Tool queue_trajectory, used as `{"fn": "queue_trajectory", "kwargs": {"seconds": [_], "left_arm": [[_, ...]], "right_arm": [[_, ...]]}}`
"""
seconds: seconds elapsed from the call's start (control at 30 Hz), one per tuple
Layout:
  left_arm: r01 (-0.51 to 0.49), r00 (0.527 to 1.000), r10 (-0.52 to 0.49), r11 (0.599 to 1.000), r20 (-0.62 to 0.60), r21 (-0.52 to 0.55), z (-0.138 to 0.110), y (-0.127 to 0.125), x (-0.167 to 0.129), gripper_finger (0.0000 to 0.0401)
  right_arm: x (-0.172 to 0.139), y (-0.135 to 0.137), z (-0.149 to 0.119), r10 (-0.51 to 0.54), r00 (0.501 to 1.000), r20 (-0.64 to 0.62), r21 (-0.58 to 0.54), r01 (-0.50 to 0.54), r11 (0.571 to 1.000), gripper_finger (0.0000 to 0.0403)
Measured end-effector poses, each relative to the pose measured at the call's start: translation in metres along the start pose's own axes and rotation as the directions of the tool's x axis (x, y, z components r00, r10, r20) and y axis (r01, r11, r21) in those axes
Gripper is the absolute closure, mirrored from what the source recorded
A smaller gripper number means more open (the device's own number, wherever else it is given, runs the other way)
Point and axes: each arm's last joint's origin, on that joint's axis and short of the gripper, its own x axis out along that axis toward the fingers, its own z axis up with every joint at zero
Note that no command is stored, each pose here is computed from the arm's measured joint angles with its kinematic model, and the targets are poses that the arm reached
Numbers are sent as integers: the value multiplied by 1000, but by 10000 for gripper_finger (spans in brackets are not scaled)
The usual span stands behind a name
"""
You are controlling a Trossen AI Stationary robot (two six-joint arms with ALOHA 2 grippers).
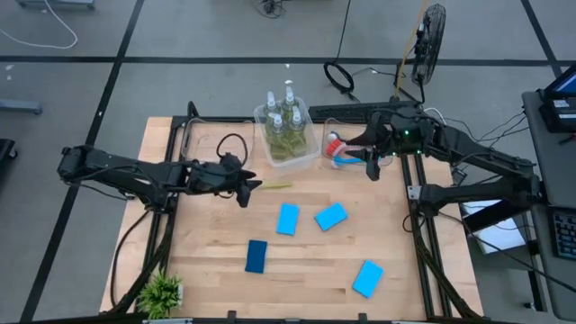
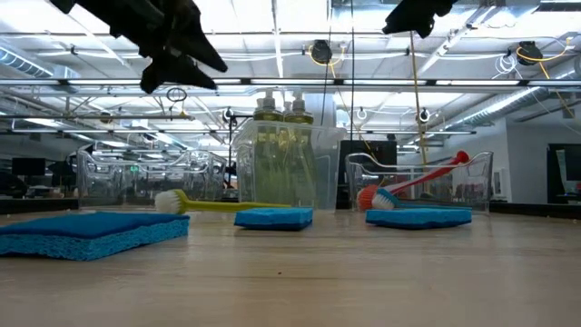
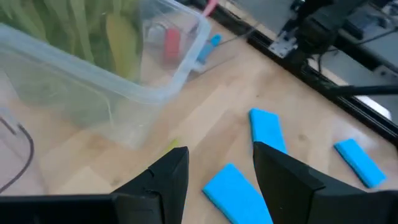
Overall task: Pick & Place Kitchen Sink Supplies
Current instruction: Put the green dish brush into the right transparent bin
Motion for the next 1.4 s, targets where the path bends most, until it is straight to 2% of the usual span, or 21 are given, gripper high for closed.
{"fn": "queue_trajectory", "kwargs": {"seconds": [0.1, 0.3, 0.43, 0.67, 0.73, 0.9, 1.0, 1.1, 1.2, 1.4], "left_arm": [[-24, 999, 25, 1000, -24, 11, -6, -1, 11, 219], [-108, 981, 133, 980, -144, 168, -19, 1, 41, 219], [-137, 943, 221, 939, -248, 316, -19, 5, 60, 219], [-104, 869, 335, 843, -364, 528, -14, 9, 92, 219], [-100, 847, 362, 829, -390, 551, -12, 9, 98, 219], [-49, 841, 337, 826, -424, 561, -9, 5, 112, 219], [-22, 822, 354, 802, -446, 596, -16, 5, 118, 219], [-30, 800, 376, 803, -467, 595, -20, 6, 118, 219], [-49, 778, 417, 787, -471, 615, -24, 6, 115, 219], [-34, 777, 417, 775, -471, 631, -25, 6, 114, 219]], "right_arm": [[-4, 1, 0, 2, 1000, 13, 2, -2, 1000, 287], [-21, 4, 0, -2, 999, 52, 15, 1, 1000, 284], [-34, 5, 0, -8, 996, 91, 32, 5, 999, 285], [-45, 7, -1, -12, 993, 118, 30, 8, 1000, 280], [-46, 7, -1, -12, 993, 120, 35, 8, 999, 278], [-45, 7, -2, -12, 994, 111, 41, 7, 999, 275], [-45, 7, -2, -11, 994, 104, 41, 7, 999, 275], [-45, 7, -3, -11, 995, 96, 42, 7, 999, 275], [-45, 7, -3, -11, 995, 96, 42, 7, 999, 275], [-45, 7, -3, -11, 995, 96, 40, 7, 999, 275]]}}
